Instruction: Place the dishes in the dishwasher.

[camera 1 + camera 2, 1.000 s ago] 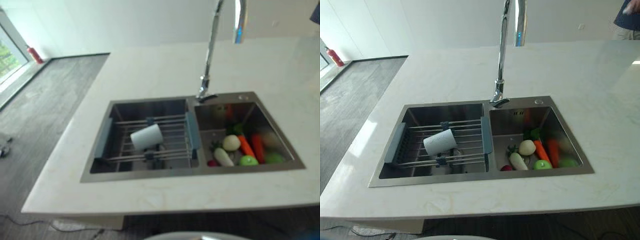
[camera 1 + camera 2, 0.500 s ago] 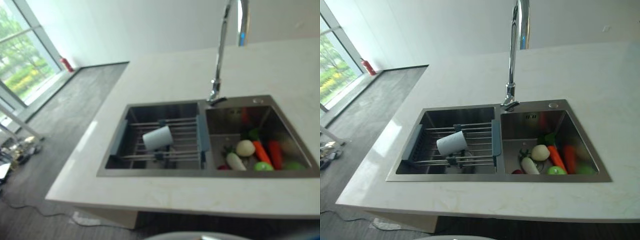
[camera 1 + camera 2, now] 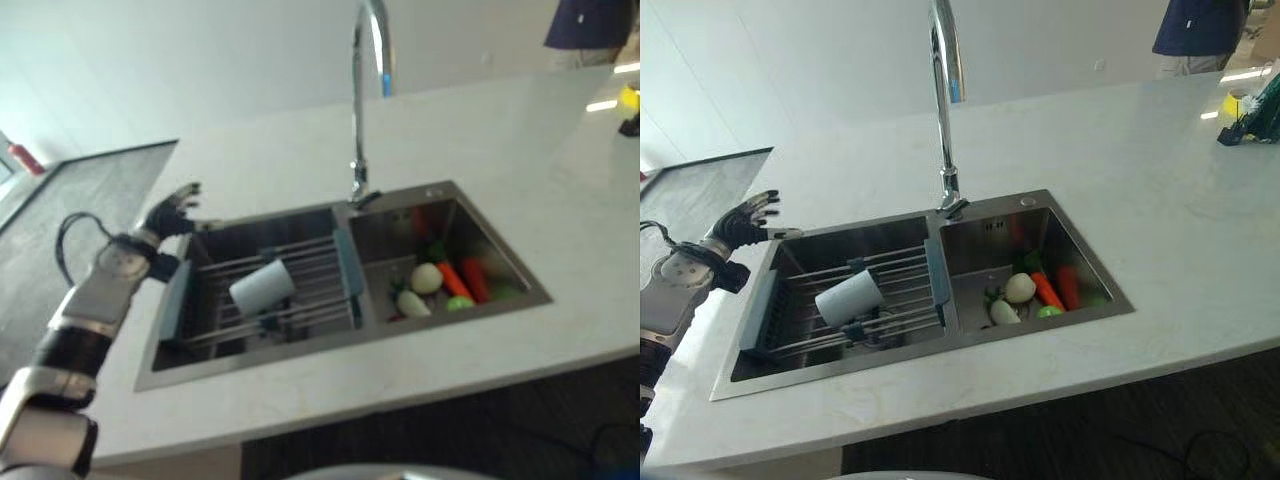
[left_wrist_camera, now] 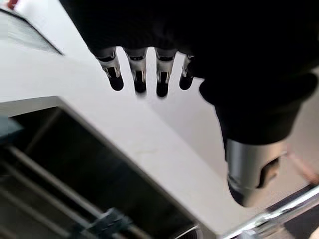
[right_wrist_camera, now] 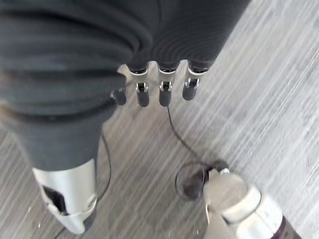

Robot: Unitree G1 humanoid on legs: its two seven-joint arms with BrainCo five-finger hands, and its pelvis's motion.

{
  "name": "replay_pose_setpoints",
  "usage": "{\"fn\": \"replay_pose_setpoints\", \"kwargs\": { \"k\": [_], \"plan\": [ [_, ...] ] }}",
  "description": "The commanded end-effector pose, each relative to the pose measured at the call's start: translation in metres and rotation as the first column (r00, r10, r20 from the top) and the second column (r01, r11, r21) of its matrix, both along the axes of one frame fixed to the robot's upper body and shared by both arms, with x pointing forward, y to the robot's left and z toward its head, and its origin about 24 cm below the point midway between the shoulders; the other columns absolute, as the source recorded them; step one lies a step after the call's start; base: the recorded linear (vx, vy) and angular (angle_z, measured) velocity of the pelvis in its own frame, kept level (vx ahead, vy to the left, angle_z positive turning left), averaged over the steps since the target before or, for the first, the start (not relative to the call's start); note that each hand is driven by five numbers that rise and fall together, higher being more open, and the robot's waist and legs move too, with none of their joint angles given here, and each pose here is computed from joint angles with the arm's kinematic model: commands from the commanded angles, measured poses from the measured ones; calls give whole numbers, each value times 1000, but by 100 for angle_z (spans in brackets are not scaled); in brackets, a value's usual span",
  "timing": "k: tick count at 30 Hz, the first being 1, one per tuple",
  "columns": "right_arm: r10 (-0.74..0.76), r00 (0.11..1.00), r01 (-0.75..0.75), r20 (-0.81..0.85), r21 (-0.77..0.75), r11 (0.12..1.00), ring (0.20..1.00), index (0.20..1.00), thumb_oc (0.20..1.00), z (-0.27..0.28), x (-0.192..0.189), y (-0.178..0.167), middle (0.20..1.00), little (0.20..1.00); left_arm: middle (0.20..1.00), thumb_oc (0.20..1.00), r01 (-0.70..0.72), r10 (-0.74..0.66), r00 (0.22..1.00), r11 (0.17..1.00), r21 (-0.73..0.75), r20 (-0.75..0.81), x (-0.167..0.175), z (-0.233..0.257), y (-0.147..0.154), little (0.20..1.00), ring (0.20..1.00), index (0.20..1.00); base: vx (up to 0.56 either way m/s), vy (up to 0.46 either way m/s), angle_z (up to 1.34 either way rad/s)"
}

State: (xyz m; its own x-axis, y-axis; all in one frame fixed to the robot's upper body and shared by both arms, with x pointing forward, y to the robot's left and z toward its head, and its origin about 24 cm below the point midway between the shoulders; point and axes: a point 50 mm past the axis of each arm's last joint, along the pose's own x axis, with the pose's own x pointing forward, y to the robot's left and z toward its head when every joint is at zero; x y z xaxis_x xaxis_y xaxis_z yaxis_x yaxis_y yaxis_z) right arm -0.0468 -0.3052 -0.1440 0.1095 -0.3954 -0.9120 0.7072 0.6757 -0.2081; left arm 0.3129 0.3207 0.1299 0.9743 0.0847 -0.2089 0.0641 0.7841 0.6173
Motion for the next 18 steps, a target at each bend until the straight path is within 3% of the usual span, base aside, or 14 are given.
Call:
{"fn": "replay_pose_setpoints", "kwargs": {
  "k": [1,9,18],
  "plan": [
    [-22,996,19,88,29,999,1000,1000,1000,-8,30,12,1000,1000,1000,1000,-50,27,983,991,122,180,9,71,20,1000,1000,1000,28,-40,-9],
    [-1,994,-1,107,12,1000,1000,1000,1000,-5,33,5,1000,1000,1000,1000,0,9,999,986,168,-50,10,26,16,1000,1000,1000,26,-11,-10],
    [16,987,-18,162,12,1000,1000,1000,1000,-3,44,3,1000,1000,1000,1000,88,-72,990,987,134,-122,9,4,-6,1000,1000,1000,-1,1,-2]
  ]
}}
